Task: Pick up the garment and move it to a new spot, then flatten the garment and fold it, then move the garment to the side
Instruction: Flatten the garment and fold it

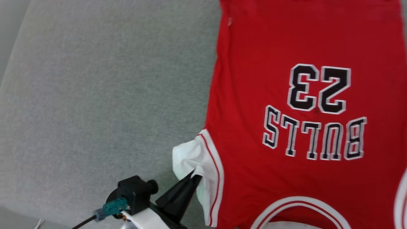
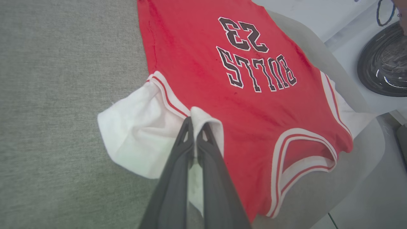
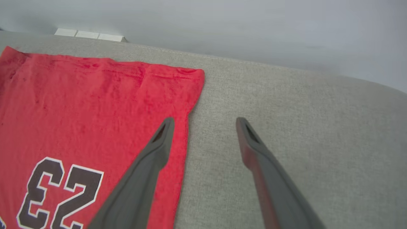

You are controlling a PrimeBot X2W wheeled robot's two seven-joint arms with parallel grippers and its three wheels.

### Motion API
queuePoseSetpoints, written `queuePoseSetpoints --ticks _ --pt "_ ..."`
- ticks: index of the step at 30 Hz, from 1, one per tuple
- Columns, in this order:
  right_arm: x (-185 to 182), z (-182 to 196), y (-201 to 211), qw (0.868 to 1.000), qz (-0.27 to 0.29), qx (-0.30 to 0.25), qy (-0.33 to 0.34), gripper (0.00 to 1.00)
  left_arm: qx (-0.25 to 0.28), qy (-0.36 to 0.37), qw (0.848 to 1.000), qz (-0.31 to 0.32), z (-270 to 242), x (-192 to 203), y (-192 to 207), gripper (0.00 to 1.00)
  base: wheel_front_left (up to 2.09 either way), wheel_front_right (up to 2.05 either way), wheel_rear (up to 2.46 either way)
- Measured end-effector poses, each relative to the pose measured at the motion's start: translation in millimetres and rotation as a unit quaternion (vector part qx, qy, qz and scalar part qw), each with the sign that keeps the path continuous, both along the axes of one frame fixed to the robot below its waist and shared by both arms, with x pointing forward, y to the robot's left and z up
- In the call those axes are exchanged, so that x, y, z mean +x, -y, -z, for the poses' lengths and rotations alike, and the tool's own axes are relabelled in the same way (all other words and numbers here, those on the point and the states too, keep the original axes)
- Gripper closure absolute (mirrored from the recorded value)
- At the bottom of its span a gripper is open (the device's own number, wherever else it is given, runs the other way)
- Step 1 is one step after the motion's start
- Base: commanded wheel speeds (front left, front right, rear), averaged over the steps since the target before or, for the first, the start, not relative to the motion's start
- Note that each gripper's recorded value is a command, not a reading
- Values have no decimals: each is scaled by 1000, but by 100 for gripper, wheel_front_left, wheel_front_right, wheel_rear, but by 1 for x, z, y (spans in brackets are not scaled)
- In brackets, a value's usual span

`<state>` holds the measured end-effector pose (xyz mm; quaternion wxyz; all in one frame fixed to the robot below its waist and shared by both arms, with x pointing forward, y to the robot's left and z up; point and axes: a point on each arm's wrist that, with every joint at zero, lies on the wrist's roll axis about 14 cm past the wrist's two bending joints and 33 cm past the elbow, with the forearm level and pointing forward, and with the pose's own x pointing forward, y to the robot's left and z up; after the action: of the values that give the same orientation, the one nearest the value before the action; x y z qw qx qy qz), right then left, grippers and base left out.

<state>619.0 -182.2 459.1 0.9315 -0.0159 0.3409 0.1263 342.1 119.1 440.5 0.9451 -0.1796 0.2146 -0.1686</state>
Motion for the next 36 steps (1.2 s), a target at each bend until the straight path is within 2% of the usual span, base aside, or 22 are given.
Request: queuePoseSetpoints --ticks 4,10,14,22,23,24,25,36 --pt "29 28 -10 998 2 -16 -62 0 3 -13 1000 -13 7 0 -3 100 0 0 0" --pt "54 68 -37 990 -6 -28 -136 0 15 -40 998 -42 20 -3 -16 100 0 0 0" --pt "53 100 -48 981 -20 -57 -185 0 20 -47 997 -56 26 -2 -22 100 0 0 0" --pt "55 117 -53 974 -16 -61 -216 0 24 -50 996 -63 33 1 -23 100 0 0 0" --pt "54 118 -52 974 -16 -61 -217 27 24 -51 996 -64 34 0 -24 100 0 0 0" --pt "54 118 -52 974 -16 -62 -216 82 24 -50 996 -65 34 0 -24 100 0 0 0" --pt "53 118 -52 974 -17 -62 -215 100 24 -51 996 -65 35 0 -24 100 0 0 0" --pt "28 110 -35 975 -5 -67 -212 100 26 -26 997 -63 24 3 -27 100 0 0 0"
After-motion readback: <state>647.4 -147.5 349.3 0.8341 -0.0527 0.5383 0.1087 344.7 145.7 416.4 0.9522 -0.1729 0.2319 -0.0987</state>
